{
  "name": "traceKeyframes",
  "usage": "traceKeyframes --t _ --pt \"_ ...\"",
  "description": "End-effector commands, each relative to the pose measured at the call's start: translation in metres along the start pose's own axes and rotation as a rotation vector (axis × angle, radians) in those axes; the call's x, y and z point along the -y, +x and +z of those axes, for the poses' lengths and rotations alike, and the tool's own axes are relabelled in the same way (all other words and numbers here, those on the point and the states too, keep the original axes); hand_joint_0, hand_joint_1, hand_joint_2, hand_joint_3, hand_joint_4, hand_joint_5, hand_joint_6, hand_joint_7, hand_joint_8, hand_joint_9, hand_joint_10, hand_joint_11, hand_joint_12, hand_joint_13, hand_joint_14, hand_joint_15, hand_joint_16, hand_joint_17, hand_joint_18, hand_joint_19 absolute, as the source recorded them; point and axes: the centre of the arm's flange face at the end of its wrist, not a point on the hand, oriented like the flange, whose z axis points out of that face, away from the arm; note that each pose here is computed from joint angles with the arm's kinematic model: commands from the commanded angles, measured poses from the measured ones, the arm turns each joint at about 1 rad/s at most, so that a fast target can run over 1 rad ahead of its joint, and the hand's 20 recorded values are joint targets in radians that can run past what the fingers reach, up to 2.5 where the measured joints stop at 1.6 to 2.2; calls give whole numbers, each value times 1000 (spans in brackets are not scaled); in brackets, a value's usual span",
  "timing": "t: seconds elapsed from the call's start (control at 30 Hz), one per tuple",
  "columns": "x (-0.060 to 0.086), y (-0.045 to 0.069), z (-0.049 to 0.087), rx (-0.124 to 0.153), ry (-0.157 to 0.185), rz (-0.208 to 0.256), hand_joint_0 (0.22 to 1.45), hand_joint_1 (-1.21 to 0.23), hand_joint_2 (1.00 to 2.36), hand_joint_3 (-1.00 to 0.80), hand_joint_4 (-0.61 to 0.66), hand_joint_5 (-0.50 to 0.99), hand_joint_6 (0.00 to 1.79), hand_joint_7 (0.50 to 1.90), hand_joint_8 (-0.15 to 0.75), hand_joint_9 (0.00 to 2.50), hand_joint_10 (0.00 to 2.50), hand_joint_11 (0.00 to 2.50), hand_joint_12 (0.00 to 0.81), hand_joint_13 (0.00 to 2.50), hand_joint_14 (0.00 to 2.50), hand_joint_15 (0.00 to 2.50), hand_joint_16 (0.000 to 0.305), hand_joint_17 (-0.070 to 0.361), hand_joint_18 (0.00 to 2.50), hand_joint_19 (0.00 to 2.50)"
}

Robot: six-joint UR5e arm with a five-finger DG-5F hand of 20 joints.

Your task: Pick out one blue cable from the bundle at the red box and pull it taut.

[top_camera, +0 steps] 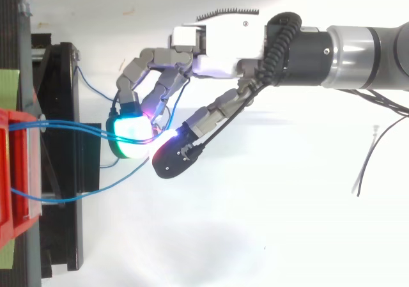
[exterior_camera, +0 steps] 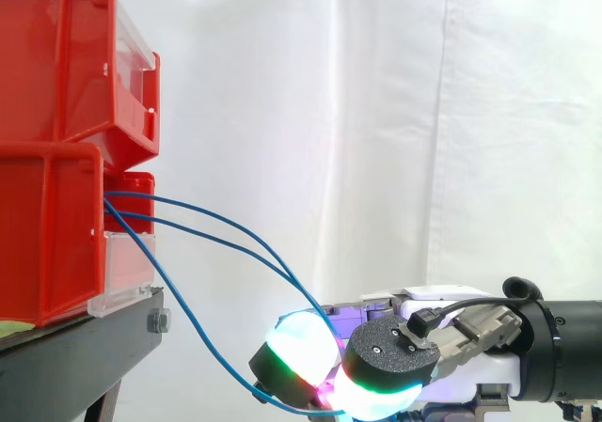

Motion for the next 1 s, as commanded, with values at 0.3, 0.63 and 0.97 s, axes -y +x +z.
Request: traceKeyframes --t 0.3,0.63,0.97 --pt "0 -2 0 2 0 2 900 -919 1024 -112 -98 -241 939 849 136 777 25 793 337 572 19 437 44 99 419 672" --pt "1 -4 -2 3 11 19 782 -955 1000 -500 -49 -234 933 827 153 767 29 782 352 574 16 361 47 105 585 500" --pt "2 -3 -1 3 11 19 567 -752 1000 -500 11 -209 917 801 187 918 27 784 375 699 17 409 50 113 656 595"
